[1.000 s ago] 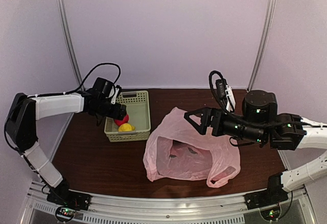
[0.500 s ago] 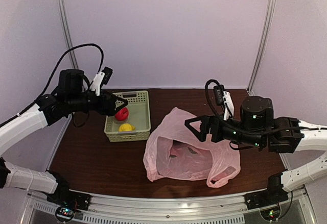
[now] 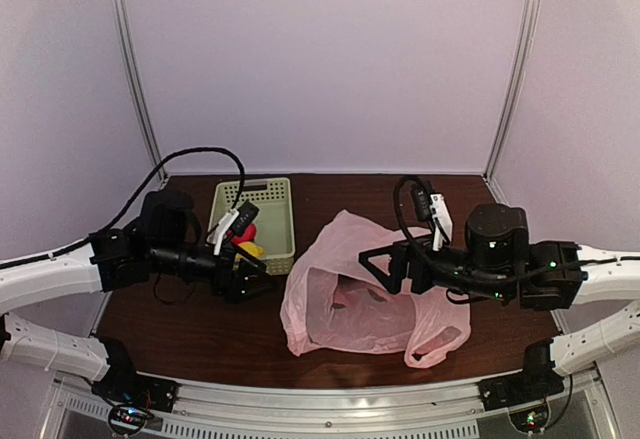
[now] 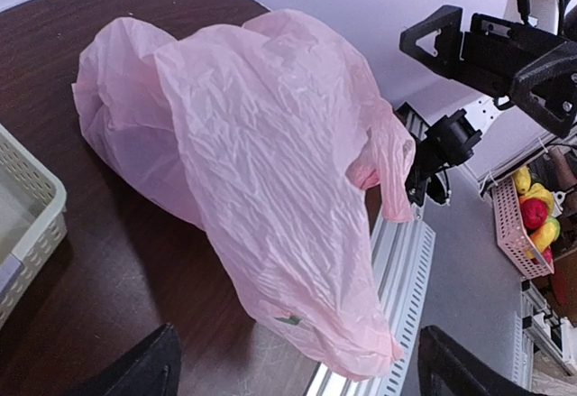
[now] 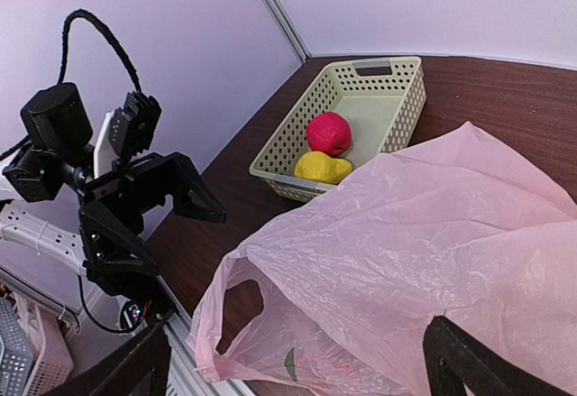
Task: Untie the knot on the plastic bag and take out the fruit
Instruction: Hold the bag opening of the takeout bag.
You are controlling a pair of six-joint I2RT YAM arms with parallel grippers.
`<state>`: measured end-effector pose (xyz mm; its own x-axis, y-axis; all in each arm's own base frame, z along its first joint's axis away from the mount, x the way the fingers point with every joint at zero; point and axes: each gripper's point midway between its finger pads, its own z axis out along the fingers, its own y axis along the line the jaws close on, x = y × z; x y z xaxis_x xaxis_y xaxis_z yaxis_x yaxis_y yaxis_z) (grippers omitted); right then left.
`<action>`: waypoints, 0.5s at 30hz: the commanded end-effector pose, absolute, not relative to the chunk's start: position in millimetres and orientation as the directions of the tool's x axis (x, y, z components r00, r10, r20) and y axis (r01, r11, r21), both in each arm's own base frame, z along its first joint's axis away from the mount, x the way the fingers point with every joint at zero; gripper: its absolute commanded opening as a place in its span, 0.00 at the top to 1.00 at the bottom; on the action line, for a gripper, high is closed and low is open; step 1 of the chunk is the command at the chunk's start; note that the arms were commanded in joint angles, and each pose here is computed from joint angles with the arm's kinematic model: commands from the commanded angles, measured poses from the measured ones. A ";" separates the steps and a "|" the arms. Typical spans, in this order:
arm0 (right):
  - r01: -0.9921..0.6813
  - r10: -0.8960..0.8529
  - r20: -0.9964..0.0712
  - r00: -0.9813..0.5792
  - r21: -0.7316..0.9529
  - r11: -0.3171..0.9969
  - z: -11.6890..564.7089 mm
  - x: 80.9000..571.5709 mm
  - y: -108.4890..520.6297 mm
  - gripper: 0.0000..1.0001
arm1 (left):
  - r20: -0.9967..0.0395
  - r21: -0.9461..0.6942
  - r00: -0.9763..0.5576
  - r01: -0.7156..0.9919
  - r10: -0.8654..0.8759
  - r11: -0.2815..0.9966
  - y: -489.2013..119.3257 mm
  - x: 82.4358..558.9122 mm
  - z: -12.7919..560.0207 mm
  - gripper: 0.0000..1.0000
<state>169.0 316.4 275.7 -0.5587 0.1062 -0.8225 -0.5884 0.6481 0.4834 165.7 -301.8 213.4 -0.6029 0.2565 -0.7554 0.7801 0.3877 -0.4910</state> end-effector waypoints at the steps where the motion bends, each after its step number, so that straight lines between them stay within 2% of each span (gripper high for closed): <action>1: -0.620 0.067 -0.834 -0.548 0.459 0.636 268.6 162.2 324.8 0.02 | -0.749 -0.544 -0.619 0.779 0.239 0.311 -325.0 152.4 215.6 0.07; 6: -0.645 0.048 -0.842 -0.537 0.447 0.620 268.3 155.2 332.8 0.03 | -0.708 -0.572 -0.644 0.763 0.288 0.301 -342.0 144.7 193.7 0.07; 8: -0.668 0.036 -0.847 -0.530 0.443 0.598 270.1 150.0 338.2 0.06 | -0.707 -0.576 -0.645 0.763 0.290 0.292 -347.3 142.9 193.2 0.12; 9: -0.680 0.028 -0.850 -0.526 0.440 0.587 270.3 146.7 341.1 0.07 | -0.716 -0.576 -0.639 0.768 0.281 0.280 -350.6 142.9 196.6 0.16; 13: -0.711 -0.018 -0.858 -0.513 0.414 0.569 262.4 137.1 350.2 0.13 | -0.730 -0.575 -0.634 0.772 0.256 0.272 -357.4 146.9 205.0 0.46; 15: -0.717 -0.047 -0.855 -0.516 0.401 0.570 252.1 133.9 353.7 0.17 | -0.736 -0.574 -0.631 0.774 0.246 0.269 -359.4 148.5 209.0 0.58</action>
